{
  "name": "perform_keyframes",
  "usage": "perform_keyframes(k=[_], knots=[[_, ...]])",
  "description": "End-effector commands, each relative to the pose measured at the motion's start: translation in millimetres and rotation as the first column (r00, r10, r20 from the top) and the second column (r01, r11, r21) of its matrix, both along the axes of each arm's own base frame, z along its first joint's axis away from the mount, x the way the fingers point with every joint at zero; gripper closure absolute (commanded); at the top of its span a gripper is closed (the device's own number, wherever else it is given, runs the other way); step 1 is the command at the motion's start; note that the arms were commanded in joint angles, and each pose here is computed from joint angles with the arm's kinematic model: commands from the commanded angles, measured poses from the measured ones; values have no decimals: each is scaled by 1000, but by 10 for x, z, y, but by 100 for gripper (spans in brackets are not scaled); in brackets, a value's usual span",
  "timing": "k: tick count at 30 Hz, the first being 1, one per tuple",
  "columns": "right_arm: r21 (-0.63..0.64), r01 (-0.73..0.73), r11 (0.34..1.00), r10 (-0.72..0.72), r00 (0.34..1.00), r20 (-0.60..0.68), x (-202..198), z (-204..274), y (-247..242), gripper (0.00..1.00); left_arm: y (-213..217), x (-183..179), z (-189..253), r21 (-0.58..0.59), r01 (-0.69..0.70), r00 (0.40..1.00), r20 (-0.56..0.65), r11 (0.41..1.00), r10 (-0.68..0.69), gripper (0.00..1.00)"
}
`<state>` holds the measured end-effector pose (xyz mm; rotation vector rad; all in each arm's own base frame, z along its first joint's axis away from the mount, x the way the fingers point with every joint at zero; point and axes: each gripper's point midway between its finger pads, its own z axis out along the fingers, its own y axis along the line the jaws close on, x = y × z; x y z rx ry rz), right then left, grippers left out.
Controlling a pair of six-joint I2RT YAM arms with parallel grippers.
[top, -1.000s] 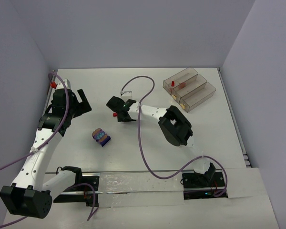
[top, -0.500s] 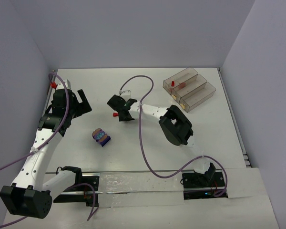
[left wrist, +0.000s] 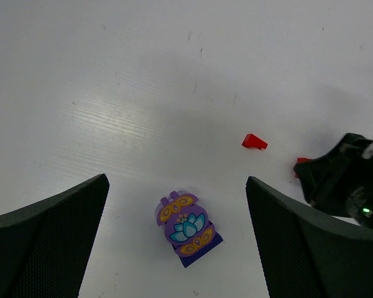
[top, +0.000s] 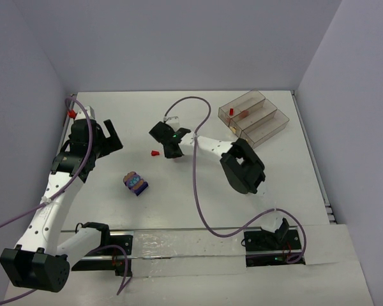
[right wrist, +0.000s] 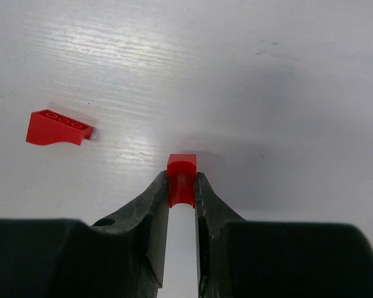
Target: Sort the legos into containers by color
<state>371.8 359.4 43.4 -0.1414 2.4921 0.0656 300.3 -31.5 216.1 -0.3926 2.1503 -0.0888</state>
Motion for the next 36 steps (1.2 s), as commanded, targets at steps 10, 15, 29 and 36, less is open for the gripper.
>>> perform_keyframes(k=[10, 15, 29, 36], knots=[[223, 378, 898, -418, 894, 165, 992, 1200, -2122, 97, -24, 39, 91, -8, 6, 999, 41, 1000, -6, 1], [248, 477, 843, -523, 835, 170, 1346, 1277, -2775, 96, -10, 50, 110, 0, 2, 999, 42, 1000, -2, 1], [196, 518, 832, -545, 829, 125, 1952, 964, -3161, 92, -1, 95, 135, 7, -6, 999, 37, 1000, 5, 1], [204, 489, 848, -517, 849, 114, 2075, 910, -3075, 82, 1, 97, 139, 8, -7, 999, 36, 1000, 7, 1]])
